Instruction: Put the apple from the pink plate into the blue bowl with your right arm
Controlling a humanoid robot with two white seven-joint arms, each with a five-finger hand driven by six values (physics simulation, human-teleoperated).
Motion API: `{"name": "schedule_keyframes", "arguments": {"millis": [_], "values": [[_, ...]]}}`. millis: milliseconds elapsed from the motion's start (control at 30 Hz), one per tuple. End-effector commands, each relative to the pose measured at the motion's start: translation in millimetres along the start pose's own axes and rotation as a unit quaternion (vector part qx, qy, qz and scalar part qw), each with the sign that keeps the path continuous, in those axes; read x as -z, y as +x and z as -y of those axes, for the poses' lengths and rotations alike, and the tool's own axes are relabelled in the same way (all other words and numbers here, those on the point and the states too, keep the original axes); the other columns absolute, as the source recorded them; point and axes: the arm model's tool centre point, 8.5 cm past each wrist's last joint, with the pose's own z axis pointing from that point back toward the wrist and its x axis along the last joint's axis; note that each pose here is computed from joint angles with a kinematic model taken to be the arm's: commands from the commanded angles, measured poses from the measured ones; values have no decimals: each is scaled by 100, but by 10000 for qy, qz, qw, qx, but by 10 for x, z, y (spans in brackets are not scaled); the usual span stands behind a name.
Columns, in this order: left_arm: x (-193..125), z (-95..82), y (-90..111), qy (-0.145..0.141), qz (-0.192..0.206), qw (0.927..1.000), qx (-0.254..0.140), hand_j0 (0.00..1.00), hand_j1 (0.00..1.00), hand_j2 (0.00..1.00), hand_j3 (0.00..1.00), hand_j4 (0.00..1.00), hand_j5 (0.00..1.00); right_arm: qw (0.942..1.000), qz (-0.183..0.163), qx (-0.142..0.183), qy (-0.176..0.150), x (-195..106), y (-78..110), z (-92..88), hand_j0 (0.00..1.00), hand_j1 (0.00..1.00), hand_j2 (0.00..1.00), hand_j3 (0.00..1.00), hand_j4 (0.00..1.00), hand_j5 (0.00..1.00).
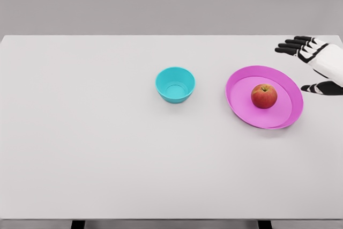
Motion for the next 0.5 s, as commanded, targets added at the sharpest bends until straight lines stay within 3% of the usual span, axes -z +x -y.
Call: {"name": "schedule_keyframes", "arguments": {"millis": [0,167,233,267,333,433,467], "values": [[0,0,0,-1,0,10000,-1,100,100,100,100,100,100,10000,3,30,-6,0,2,-1,100,100,100,100,100,100],[0,0,0,-1,0,10000,-1,100,100,100,100,100,100,9999,-93,-21,90,-64,-55,20,100,100,100,100,100,100],[0,0,0,-1,0,10000,-1,100,100,100,100,100,100,9993,-175,-10,326,-107,-96,-53,100,100,100,100,100,100],[0,0,0,-1,0,10000,-1,100,100,100,100,100,100,9964,-174,-9,824,-118,-97,-133,100,100,100,100,100,100],[0,0,-2,-1,-7,10000,-2,100,100,100,100,100,100,9835,-186,-42,1801,-152,-109,-239,100,100,100,100,100,100],[0,0,0,-1,0,10000,-1,100,100,100,100,100,100,9687,-188,-95,2474,-157,-130,-253,100,100,100,100,100,100],[0,0,0,-1,0,10000,-1,100,100,100,100,100,100,9667,-197,-140,2547,-136,-146,-215,100,100,100,100,100,100]]}}
